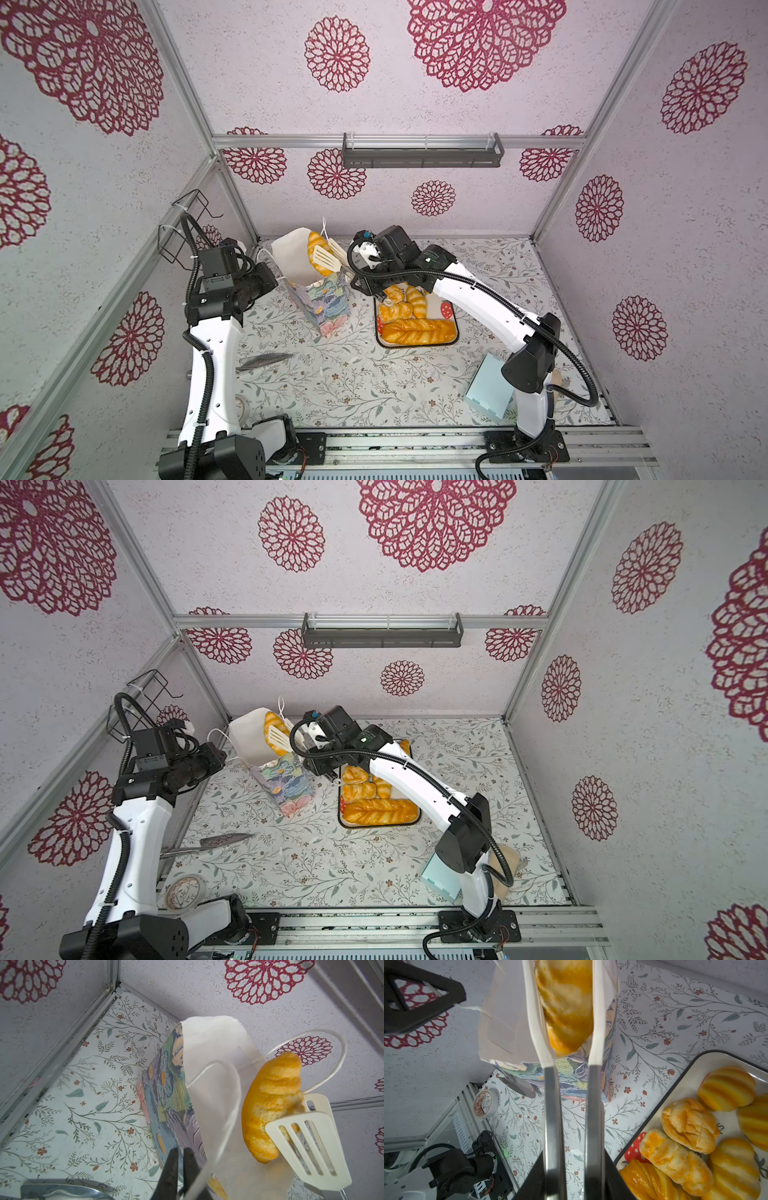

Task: Place the fake bread into the paper bag
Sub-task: 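Lower the croissant into the bag opening and release it from the tongs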

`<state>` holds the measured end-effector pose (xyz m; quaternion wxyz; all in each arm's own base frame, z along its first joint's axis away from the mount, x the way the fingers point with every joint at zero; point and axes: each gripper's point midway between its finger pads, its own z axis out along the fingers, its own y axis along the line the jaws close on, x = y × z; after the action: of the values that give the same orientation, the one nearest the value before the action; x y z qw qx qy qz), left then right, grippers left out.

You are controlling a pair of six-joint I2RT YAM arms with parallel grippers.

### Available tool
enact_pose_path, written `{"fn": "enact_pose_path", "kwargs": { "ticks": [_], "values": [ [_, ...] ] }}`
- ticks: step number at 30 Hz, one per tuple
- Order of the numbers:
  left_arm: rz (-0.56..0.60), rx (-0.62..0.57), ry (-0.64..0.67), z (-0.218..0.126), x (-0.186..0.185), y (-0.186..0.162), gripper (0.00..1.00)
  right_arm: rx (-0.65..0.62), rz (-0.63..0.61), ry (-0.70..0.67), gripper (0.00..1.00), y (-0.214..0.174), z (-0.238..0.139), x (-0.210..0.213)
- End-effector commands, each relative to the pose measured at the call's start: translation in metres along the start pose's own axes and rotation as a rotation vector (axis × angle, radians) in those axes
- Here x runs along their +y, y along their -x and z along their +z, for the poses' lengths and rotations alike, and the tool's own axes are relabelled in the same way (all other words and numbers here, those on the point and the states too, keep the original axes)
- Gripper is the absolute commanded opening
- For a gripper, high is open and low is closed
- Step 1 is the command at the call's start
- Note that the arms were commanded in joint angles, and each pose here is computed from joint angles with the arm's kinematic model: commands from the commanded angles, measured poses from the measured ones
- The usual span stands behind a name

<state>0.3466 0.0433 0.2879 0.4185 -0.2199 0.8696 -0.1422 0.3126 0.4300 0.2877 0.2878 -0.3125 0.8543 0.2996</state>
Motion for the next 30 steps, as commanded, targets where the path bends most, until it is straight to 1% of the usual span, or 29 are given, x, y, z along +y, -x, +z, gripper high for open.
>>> {"fn": "enact_pose_path", "kwargs": {
  "ticks": [1, 10, 17, 30],
  "values": [
    [-0.015, 0.012, -0.009, 0.009, 0.001, 0.0, 0.11, -0.159, -0.055, 0.008, 0.35, 0.033, -0.058, 0.017],
    [0.03, 0.03, 0.004, 0.021, -0.01, 0.001, 0.11, -0.192, -0.042, 0.021, 0.35, 0.026, -0.078, 0.023],
    [0.043, 0.032, -0.024, 0.021, -0.021, 0.001, 0.11, -0.185, -0.033, 0.019, 0.35, 0.028, -0.07, 0.021],
    [0.068, 0.042, -0.052, 0.015, -0.026, -0.004, 0.12, -0.177, -0.034, 0.006, 0.35, 0.05, -0.051, 0.021]
  ]
}}
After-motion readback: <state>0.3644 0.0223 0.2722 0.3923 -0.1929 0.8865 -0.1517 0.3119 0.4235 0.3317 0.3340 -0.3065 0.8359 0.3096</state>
